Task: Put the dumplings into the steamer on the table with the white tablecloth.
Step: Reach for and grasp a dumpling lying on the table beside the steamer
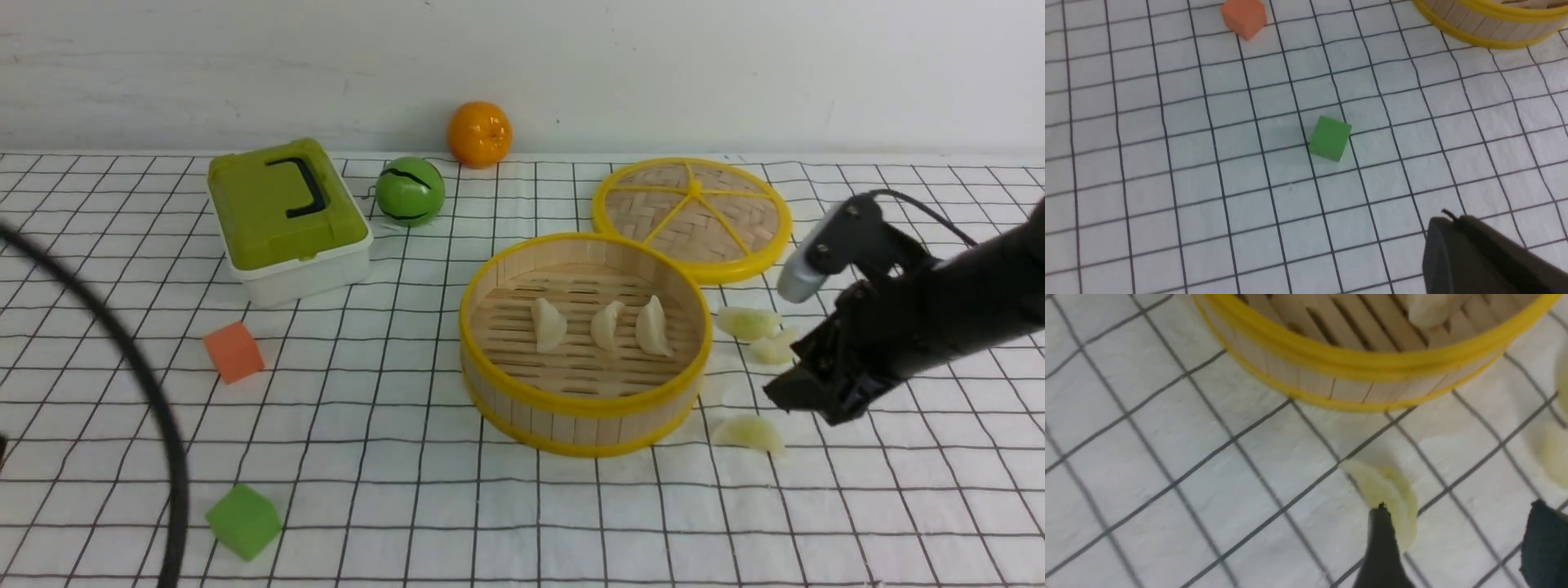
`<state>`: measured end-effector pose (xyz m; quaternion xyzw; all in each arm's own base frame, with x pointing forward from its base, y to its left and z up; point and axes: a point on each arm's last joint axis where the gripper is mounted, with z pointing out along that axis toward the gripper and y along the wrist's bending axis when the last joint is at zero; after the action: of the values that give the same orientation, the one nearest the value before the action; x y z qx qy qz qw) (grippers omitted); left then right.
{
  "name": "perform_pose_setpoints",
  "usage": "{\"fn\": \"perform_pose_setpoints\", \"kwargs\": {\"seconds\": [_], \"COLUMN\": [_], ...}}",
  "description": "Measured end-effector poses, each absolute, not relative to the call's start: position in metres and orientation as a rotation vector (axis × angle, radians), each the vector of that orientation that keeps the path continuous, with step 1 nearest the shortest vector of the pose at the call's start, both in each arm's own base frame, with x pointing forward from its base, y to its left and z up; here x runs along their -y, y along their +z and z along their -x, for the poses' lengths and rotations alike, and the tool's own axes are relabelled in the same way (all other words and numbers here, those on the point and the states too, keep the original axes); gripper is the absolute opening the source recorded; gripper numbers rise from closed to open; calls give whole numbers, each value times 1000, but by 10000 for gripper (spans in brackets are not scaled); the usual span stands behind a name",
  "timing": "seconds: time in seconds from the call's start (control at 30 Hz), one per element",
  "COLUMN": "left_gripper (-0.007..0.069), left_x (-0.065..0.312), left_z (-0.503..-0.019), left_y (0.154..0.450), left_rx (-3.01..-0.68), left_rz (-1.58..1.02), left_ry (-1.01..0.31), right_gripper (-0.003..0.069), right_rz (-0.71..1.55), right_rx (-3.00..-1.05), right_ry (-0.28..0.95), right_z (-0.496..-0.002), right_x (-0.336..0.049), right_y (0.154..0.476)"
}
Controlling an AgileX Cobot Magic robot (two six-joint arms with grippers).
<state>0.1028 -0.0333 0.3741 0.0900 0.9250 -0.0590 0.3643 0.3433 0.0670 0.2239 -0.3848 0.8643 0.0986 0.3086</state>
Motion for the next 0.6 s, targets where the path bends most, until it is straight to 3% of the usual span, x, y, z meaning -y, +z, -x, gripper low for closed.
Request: {"fn": "perform_pose_setpoints", "kwargs": {"seconds": [0.13, 0.4, 0.5, 0.6], "left_gripper": [-13, -13, -13, -13], "left_x": [21, 16, 16, 16], "left_z": [-82, -77, -78, -81], "left_y": [342, 301, 291, 289], "left_rx": [-2404, -2481, -2489, -2457], "left_rz": [-177, -178, -198, -211], "left_ry": [-112, -48, -26, -17], "right_gripper": [440, 427, 387, 279], "right_rz": [1179, 1349, 1324, 1288], "right_rx": [-2208, -2233, -2253, -2272], "right_ry": [147, 96, 84, 90], "right_z": [-361, -365, -367, -368], "right_x": [-90, -97, -97, -96], "right_y": [203, 171, 165, 164]}}
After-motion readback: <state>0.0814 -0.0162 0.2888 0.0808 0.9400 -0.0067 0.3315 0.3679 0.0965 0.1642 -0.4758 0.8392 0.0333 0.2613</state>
